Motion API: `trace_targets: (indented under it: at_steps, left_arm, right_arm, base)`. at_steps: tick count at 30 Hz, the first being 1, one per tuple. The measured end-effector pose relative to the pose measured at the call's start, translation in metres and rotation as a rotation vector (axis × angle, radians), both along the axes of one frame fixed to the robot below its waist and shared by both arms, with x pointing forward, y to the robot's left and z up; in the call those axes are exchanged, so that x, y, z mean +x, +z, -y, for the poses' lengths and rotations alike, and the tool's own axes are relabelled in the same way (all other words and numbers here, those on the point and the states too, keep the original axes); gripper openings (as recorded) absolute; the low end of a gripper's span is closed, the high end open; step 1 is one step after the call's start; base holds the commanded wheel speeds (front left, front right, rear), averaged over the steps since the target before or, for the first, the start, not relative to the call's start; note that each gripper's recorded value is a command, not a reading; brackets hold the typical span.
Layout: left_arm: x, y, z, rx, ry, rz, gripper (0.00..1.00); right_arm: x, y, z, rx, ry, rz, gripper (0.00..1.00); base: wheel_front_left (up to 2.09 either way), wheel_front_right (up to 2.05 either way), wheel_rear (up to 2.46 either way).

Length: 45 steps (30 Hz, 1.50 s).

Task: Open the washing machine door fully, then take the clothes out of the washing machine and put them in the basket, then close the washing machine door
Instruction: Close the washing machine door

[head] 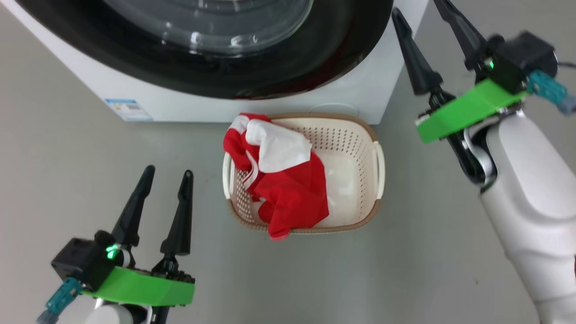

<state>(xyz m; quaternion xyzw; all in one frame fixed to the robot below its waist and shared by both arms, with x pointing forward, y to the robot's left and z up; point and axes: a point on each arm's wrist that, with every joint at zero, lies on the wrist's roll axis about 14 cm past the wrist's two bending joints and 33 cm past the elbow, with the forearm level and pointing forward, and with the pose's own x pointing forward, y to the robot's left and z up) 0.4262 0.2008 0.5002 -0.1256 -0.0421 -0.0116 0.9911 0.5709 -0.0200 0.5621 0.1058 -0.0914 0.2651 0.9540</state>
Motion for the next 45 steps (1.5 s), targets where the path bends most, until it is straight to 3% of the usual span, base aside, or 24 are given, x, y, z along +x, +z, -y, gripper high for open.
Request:
trace_targets:
  at_steps: [23, 36, 45]
  left_arm:
    - [-0.061, 0.017, 0.011, -0.016, -0.039, 0.03, 1.0]
    - [-0.083, 0.025, 0.008, 0.049, -0.03, 0.059, 1.0]
    - [-0.086, 0.026, 0.005, 0.064, -0.021, 0.063, 1.0]
  right_arm:
    - [-0.147, -0.018, 0.119, 0.041, -0.314, -0.066, 1.0]
    - [-0.207, 0.006, 0.147, 0.039, -0.387, 0.033, 1.0]
    - [-0.222, -0.006, 0.156, 0.036, -0.415, 0.001, 1.0]
  base:
    - [0.0, 0.0, 0.0]
    - [0.0, 0.0, 0.0]
    - [0.0, 0.0, 0.0]
